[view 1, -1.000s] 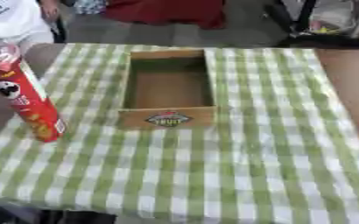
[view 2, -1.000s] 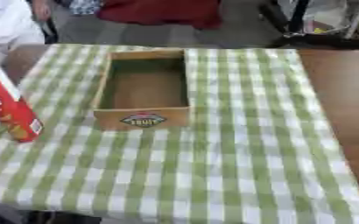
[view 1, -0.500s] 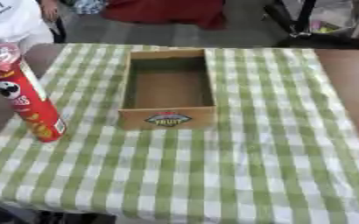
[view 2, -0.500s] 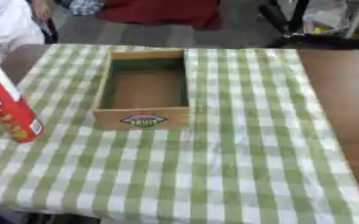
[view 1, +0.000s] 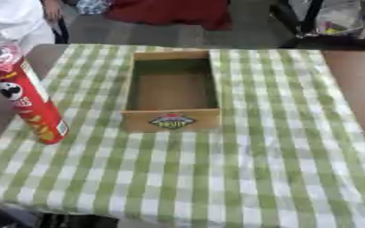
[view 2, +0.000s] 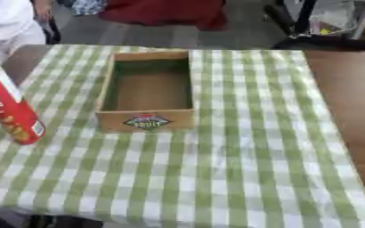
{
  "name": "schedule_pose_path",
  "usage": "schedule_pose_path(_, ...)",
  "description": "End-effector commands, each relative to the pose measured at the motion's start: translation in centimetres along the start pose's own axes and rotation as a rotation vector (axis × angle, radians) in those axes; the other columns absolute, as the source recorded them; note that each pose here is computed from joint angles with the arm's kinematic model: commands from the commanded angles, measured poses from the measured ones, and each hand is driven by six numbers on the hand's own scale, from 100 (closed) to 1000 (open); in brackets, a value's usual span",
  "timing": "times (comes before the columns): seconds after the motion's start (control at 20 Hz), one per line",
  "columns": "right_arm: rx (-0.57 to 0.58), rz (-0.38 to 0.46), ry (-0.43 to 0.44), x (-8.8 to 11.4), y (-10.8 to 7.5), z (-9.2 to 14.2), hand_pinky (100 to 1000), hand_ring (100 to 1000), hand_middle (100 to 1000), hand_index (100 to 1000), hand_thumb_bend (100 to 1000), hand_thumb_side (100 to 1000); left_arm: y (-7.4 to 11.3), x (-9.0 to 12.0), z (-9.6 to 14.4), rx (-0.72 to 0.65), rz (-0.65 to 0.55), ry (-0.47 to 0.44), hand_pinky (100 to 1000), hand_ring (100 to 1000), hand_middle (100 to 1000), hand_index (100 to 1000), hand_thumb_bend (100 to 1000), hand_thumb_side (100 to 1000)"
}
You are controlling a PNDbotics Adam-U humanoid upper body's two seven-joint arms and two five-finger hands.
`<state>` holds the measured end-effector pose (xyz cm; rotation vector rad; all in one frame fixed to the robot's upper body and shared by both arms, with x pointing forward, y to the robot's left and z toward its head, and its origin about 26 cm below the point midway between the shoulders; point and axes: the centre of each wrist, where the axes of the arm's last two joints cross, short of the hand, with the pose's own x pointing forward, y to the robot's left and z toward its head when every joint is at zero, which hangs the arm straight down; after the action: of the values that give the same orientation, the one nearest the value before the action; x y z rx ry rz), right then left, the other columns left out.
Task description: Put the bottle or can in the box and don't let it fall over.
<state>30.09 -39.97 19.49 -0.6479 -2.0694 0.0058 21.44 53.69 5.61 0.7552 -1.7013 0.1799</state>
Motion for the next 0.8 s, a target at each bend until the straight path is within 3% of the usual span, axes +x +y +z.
schedule_pose_path(0.05,0.002,0.034,-0.045,1.2,-0.7,-0.8,815,811,816,832,100,655,0.5,1.7,-1.4,-0.087,-0.052,-0.049,911,934,854,918,303,676)
schedule_pose_path(0.4,0.003,0.03,-0.045,1.2,-0.7,-0.9,814,808,810,831,100,655,-0.7,2.2,-1.9,-0.231,-0.096,-0.034,929,946,856,928,246,470)
schedule_pose_path(0.8,0.009,0.024,-0.047,1.3,-0.5,-0.9,813,804,805,830,100,657,-2.8,3.1,-2.5,-0.347,-0.068,-0.033,943,960,866,939,209,333)
